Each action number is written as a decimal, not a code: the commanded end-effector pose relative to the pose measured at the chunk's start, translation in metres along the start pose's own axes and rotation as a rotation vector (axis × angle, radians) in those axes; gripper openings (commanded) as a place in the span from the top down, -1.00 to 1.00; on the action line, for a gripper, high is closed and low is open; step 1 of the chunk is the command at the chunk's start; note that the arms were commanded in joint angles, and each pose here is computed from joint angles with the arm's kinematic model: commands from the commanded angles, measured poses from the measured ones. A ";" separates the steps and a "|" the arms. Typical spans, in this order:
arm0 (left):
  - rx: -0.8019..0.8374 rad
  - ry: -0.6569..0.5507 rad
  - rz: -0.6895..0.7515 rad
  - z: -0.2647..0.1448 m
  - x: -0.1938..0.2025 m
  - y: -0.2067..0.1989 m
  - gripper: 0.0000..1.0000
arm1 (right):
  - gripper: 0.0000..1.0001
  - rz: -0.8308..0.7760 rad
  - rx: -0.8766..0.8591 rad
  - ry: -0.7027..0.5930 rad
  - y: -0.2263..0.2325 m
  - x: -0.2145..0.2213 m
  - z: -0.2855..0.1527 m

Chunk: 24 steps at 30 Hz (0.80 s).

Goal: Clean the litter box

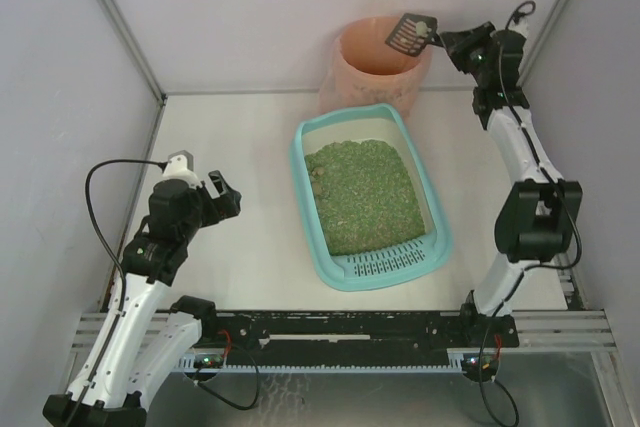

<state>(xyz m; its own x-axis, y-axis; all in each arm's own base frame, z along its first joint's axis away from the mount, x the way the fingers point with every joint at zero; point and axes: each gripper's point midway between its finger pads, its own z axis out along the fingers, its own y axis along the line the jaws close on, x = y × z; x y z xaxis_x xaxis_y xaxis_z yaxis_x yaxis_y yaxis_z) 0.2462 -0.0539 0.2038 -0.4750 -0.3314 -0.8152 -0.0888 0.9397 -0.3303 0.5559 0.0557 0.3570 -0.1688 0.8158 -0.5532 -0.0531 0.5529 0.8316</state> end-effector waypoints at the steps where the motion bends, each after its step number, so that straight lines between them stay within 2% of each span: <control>1: 0.000 -0.038 -0.012 -0.002 -0.008 0.000 -0.86 | 1.00 -0.305 -0.049 -0.061 0.034 -0.019 0.024; 8: -0.002 -0.042 -0.012 -0.002 -0.010 0.000 -0.86 | 1.00 -0.798 -0.017 -0.025 0.046 0.003 0.052; 20: 0.005 -0.041 -0.012 -0.002 -0.009 -0.001 -0.86 | 1.00 -1.530 -0.111 -0.241 0.112 0.019 0.022; 24: 0.008 -0.038 -0.011 -0.002 -0.009 -0.001 -0.86 | 1.00 -1.603 -0.100 -0.298 0.135 0.022 0.004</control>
<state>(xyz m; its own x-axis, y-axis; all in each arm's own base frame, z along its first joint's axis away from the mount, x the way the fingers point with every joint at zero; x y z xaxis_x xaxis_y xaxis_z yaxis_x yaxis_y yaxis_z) 0.2459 -0.0534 0.2048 -0.4705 -0.3323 -0.8174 -0.0891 0.9395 -0.3307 0.5808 0.1569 0.3621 0.0942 -0.4153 -0.9048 -0.2318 0.8747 -0.4256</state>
